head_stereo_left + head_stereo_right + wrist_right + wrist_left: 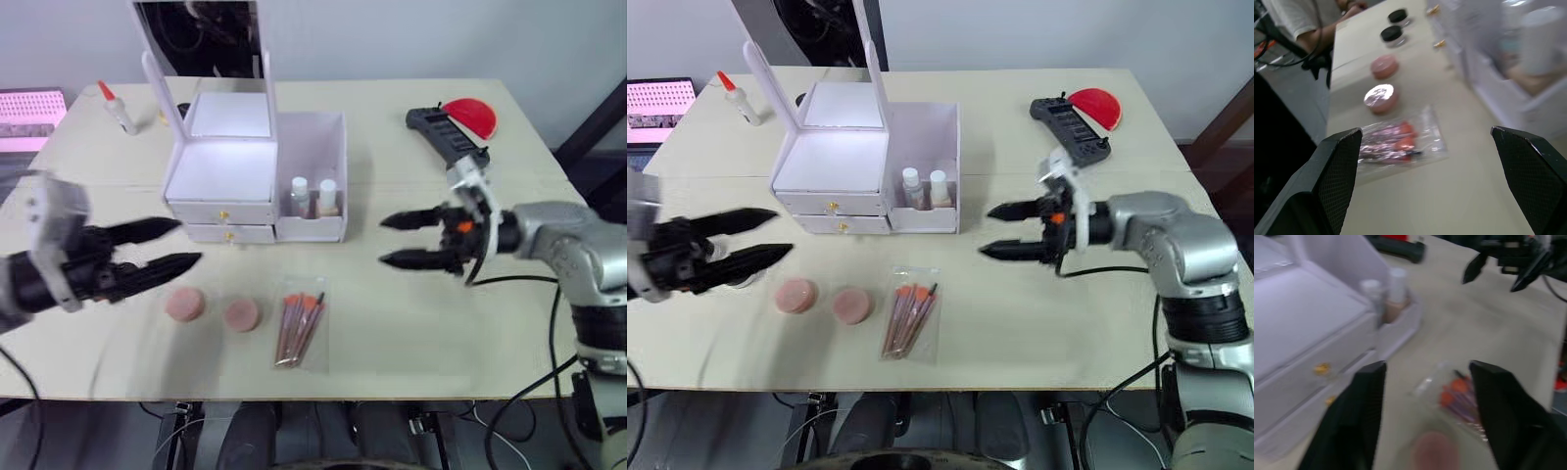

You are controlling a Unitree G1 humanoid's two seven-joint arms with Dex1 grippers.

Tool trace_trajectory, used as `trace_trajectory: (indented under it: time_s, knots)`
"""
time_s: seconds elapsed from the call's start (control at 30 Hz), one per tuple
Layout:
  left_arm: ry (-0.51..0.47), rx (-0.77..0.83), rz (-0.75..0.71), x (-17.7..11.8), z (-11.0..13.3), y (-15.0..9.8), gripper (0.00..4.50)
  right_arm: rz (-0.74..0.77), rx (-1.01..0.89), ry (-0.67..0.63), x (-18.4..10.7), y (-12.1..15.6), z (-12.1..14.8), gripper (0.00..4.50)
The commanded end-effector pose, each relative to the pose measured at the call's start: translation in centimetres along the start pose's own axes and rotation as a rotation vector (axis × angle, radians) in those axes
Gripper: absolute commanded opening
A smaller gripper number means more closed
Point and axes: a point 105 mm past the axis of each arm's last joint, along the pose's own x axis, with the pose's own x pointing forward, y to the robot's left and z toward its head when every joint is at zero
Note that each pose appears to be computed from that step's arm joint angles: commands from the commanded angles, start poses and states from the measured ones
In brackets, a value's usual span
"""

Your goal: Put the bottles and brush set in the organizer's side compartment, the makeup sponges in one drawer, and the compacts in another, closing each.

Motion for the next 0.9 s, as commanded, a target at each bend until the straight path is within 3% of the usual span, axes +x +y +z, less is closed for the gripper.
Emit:
trace_trajectory:
  time_s: [0.03, 0.1, 0.3, 0.43, 0.53, 0.9]
  knots:
    - [0.048, -0.026, -0.114, 3.3, -1.9, -2.3, 1.0, -0.032, 0.108, 0.119, 0.9, 1.4, -2.0, 4.5]
    - [0.096, -0.013, -0.136, 4.6, -3.3, -2.9, 0.04, 0.002, 0.24, 0.154, 1.3, 2.5, -3.0, 4.5]
    - [0.148, 0.018, -0.119, 6.9, -5.9, -3.3, 0.04, 0.087, 0.505, 0.251, 2.9, 4.4, -5.1, 4.5]
    - [0.175, 0.024, -0.084, 7.7, -7.0, -3.1, 0.04, 0.055, 0.631, 0.302, 4.5, 3.6, -7.2, 4.5]
    - [0.25, 0.032, -0.054, 7.7, -9.0, -3.0, 0.04, 0.079, 0.743, 0.279, 6.3, 3.0, -7.4, 4.5]
    - [0.314, -0.027, -0.053, 8.4, -11.9, -4.5, 0.04, 0.07, 0.918, 0.336, 10.1, 3.0, -8.9, 4.5]
